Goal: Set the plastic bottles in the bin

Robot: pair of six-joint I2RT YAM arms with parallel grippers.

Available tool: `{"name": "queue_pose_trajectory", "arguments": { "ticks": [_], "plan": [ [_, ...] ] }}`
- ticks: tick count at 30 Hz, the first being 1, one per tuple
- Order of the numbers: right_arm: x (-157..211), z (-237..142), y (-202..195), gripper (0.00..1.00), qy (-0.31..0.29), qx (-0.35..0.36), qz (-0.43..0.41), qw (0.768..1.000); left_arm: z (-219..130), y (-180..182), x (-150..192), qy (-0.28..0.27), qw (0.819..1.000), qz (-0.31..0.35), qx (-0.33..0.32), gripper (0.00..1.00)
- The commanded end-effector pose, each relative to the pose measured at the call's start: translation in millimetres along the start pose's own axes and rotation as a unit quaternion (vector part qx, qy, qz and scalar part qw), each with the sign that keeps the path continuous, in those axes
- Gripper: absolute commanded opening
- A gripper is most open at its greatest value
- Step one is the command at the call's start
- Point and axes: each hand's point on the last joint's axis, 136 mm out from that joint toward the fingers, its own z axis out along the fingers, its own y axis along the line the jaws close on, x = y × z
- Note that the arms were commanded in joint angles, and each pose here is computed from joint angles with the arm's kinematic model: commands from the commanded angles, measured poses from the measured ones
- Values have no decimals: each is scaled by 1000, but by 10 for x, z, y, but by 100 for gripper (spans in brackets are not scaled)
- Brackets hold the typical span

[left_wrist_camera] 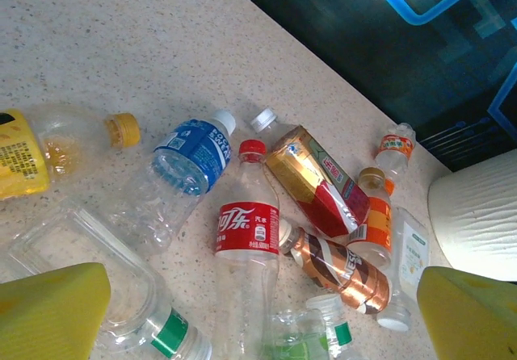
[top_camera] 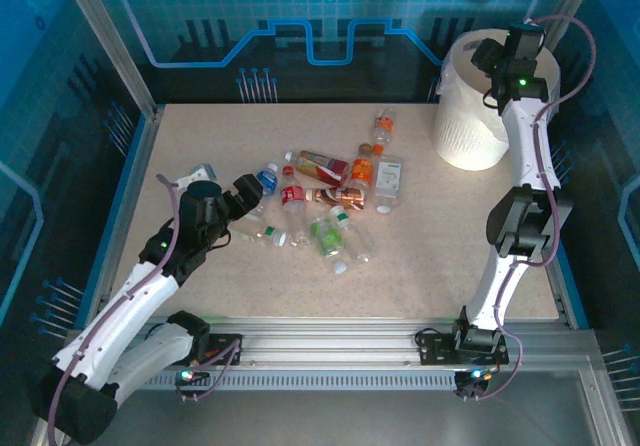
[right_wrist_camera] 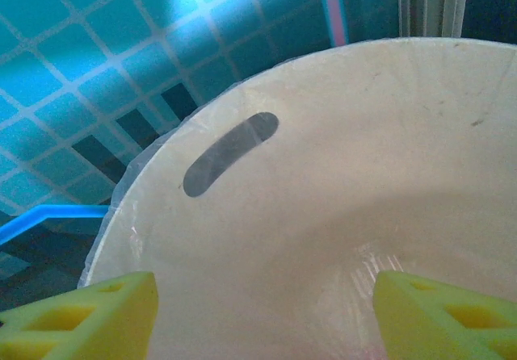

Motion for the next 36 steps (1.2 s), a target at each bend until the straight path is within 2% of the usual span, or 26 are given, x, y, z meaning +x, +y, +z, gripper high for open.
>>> {"name": "queue_pose_trajectory", "arguments": {
  "ticks": [1, 13, 24, 27, 36],
  "plan": [
    [-154, -147, 75, 74, -15, -6, -6, 1000, 7, 139, 52, 7, 1000, -14, -20, 99],
    [-318, -516, 283, 79, -25, -49, -27, 998, 65, 373, 89, 12, 997, -44, -56, 99],
    [-217, -1141, 505, 90, -11, -115, -76, 990, 164, 536, 136, 32, 994, -61, -86, 99],
    [-93, -1365, 551, 100, 1, -135, -93, 986, 205, 540, 160, 43, 993, -66, -87, 99],
    [767, -1860, 529, 100, 84, -178, -101, 975, 318, 659, 212, 68, 986, -94, -120, 99]
  ]
}}
